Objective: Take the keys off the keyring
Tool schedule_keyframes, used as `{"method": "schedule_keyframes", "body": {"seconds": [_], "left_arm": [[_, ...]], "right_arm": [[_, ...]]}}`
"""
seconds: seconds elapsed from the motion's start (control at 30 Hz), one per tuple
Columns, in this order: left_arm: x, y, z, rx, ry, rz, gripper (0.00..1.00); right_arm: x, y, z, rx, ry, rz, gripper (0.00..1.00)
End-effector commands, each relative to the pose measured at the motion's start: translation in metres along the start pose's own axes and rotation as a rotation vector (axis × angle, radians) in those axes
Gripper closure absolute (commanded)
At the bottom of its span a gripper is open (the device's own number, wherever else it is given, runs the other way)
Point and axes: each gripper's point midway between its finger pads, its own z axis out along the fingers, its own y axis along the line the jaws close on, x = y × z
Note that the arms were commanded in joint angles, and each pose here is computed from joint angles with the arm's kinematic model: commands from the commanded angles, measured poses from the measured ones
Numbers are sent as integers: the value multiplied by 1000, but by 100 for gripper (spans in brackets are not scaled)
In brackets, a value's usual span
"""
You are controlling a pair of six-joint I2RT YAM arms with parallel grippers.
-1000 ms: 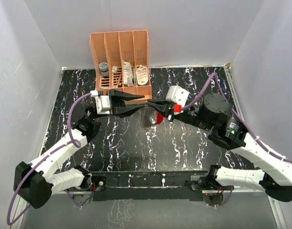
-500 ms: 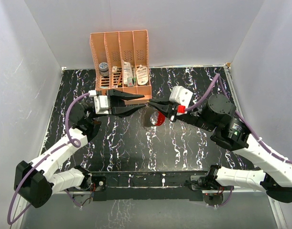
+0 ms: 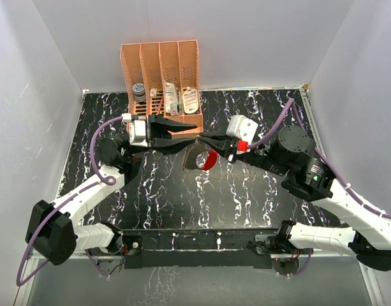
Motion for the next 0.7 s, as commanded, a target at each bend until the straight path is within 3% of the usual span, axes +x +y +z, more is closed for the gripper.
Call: {"method": "schedule_keyframes", "body": {"seconds": [0.0, 0.67], "left_arm": [[-38, -8, 6, 40, -86, 89, 64], [-39, -13, 8, 83, -114, 24, 61]], "right_arm": [[-25, -12, -3, 43, -85, -10, 100], [-22, -12, -3, 53, -84, -11, 100]]}}
